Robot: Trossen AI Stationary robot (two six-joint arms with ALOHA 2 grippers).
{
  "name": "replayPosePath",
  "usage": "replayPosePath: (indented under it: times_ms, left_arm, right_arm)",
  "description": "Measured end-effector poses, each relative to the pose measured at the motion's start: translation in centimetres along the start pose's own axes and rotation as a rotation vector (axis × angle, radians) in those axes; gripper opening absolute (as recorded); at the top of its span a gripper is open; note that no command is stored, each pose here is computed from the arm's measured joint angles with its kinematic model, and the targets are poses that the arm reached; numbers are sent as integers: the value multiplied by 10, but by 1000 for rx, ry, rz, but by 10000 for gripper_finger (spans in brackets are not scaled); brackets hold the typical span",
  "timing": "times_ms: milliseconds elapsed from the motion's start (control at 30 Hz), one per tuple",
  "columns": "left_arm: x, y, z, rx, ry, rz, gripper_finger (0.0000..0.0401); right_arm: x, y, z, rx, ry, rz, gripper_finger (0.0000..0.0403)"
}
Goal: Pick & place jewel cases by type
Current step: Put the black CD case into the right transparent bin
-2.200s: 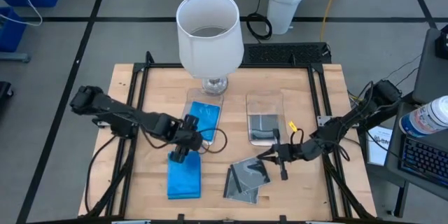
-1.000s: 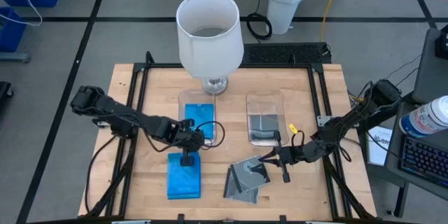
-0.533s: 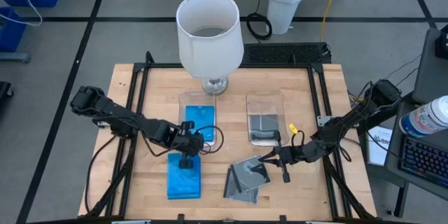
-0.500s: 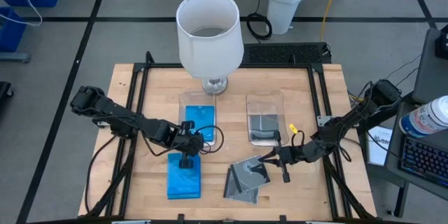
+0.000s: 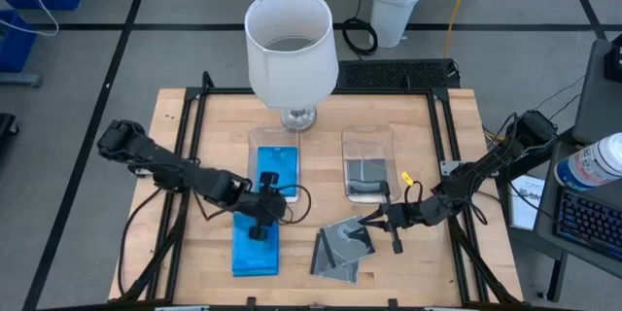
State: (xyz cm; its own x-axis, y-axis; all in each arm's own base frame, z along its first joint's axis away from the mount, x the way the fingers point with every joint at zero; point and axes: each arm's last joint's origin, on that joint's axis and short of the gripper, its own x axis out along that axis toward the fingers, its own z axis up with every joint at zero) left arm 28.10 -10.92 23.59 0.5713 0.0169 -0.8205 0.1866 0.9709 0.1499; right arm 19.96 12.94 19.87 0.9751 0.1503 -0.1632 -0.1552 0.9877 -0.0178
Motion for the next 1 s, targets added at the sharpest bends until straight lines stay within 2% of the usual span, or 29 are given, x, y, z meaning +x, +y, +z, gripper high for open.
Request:
replayPosePath:
  times_ms: [100,200,367,533,600,800,967,1000]
  left_arm:
    - [-12,-12,14,71,-74,-24,192]
    - [-22,-28,27,91,-203,-52,188]
    - [-21,-55,41,121,-370,-117,135]
    - [19,-77,49,144,-449,-86,33]
    - [42,-82,52,151,-438,-76,10]
    - [91,-84,71,168,-374,-6,21]
    - [120,-79,76,206,-320,29,5]
    - [124,-77,75,202,-315,30,6]
  right_arm:
    - [0,0,-1,9,6,0,0]
    - [0,0,-1,9,7,-1,0]
    - [0,0,-1,-3,7,-2,0]
    - [0,-1,1,-21,-9,-29,0]
    - [0,0,1,-28,-5,-25,0]
    - [-4,7,-1,-23,11,21,0]
    - [-8,20,-1,-59,14,271,0]
    - [-10,22,-1,-55,14,290,0]
